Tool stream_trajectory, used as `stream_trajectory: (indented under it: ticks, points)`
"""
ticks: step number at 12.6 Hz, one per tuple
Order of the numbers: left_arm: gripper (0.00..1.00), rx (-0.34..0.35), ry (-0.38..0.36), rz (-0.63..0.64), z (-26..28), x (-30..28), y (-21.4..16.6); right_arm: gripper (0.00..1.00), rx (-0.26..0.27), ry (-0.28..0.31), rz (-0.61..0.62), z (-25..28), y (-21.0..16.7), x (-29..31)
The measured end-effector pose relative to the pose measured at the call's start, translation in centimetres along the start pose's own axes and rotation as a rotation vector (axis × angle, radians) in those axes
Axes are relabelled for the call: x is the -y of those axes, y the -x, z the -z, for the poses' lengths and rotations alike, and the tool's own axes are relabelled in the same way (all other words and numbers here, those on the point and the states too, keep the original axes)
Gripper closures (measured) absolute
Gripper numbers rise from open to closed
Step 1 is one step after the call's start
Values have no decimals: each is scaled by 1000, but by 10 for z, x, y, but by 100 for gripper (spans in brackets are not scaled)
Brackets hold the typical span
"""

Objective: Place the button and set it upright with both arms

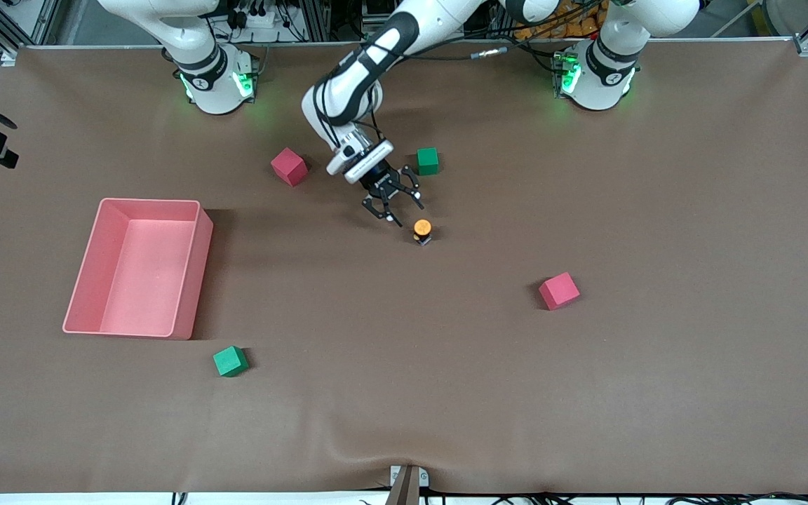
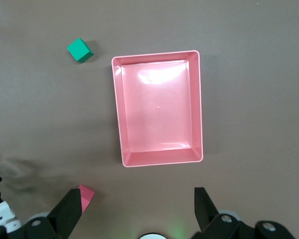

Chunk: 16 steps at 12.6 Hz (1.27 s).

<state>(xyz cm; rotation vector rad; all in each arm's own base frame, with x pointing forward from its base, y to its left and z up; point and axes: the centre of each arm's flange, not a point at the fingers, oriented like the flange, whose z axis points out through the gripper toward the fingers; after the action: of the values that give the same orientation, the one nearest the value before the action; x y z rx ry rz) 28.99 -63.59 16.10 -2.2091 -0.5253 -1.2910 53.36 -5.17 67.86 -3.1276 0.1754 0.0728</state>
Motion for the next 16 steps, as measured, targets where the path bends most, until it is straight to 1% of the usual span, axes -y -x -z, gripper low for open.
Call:
stream_trajectory:
  ticks: [1, 3, 5, 7, 9, 10, 12, 13, 14, 16]
  points:
    - [33, 37, -3, -48, 8, 2, -18, 0, 0, 0, 0, 0, 0, 0]
    - [33, 83, -12, -172, 8, 2, -50, 0, 0, 0, 0, 0, 0, 0]
    - [31, 136, -36, -273, -16, -2, -74, 0, 1, 0, -1, 0, 0, -1]
    - [30, 213, -24, -348, -43, -7, -114, 0, 1, 0, -2, 0, 0, -1]
    - [30, 301, 26, -424, -64, -8, -167, 0, 2, 0, -3, -1, 0, -2]
    - [30, 333, 49, -440, -71, -6, -191, 0, 2, 0, -3, -1, 0, -2]
    - [30, 356, 90, -476, -82, -3, -223, 0, 3, 0, -4, -1, 0, -2]
    - [30, 370, 117, -528, -89, -1, -236, 0, 3, 0, -4, -1, -1, -2]
    - [29, 408, 150, -580, -99, 0, -250, 0, 5, 0, -4, -2, -1, -2]
    - [28, 532, 240, -615, -137, 12, -297, 0, 8, 0, -5, -3, -1, -2]
